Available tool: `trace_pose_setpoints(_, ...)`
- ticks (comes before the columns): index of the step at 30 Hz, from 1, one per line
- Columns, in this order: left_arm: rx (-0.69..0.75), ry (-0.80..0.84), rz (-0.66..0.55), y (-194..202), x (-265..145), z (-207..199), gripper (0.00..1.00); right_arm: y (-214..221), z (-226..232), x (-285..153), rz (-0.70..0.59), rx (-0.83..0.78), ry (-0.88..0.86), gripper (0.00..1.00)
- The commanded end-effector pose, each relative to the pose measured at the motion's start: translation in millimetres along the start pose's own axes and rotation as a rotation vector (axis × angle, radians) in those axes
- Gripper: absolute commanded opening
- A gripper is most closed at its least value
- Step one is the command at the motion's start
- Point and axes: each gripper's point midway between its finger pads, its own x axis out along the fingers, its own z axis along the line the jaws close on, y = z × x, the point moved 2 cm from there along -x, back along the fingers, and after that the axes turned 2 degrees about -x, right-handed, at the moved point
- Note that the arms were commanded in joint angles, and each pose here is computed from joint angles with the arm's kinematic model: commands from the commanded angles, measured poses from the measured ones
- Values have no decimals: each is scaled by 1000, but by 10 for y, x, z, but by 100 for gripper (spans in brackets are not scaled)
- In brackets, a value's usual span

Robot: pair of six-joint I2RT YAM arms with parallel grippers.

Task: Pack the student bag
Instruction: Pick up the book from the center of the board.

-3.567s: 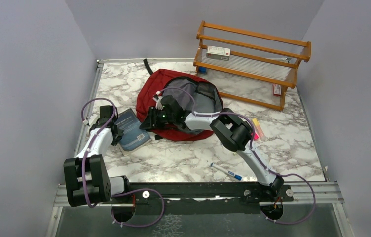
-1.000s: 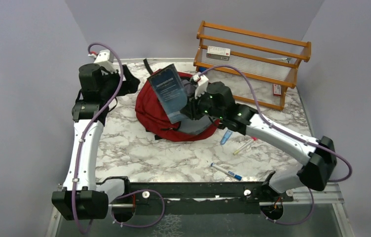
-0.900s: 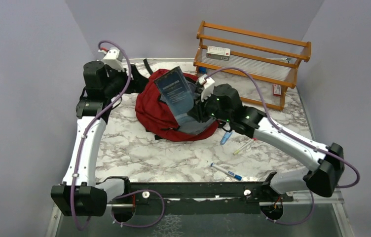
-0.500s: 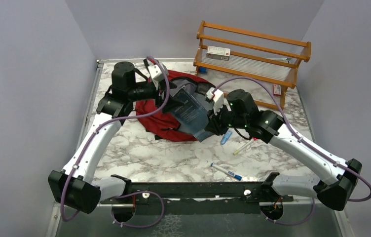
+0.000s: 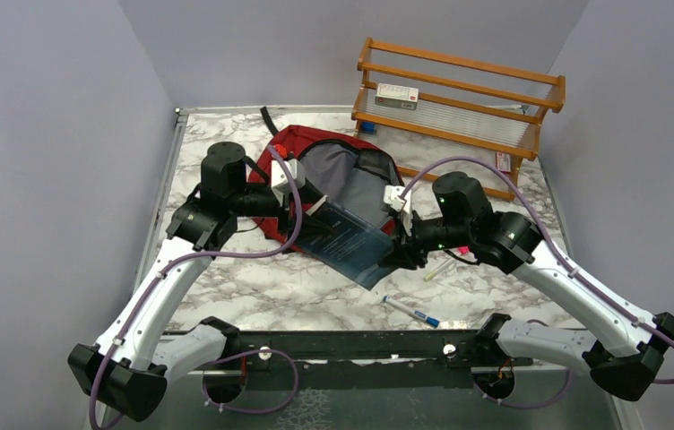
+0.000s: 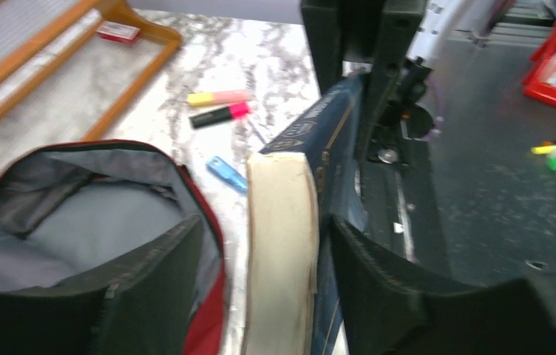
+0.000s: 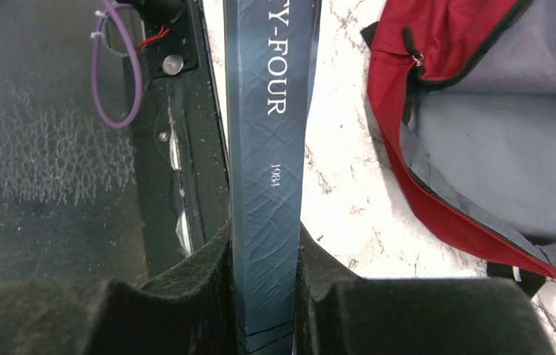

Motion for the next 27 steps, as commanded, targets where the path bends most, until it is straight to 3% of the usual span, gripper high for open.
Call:
trace_pose_setpoints(1, -64, 122, -13, 35, -6, -238, 56, -260, 186, -61, -83, -117, -131, 1)
trace_pose_setpoints(6, -89, 129, -11, 84, -23, -328, 42, -398, 147, -132, -133, -153, -82, 0)
trace_pose_setpoints(13, -77, 111, -13, 88, -18, -324, 0, -435, 51, -122, -117, -164, -36, 1)
trace_pose_setpoints(16, -73, 112, -23, 20, -9, -306, 0, -457, -10, -135, -140, -167, 14, 0)
trace_pose_setpoints(27, -12, 111, -165, -280, -33, -372, 0, -794, -123, -404, -444, -200, 220, 56)
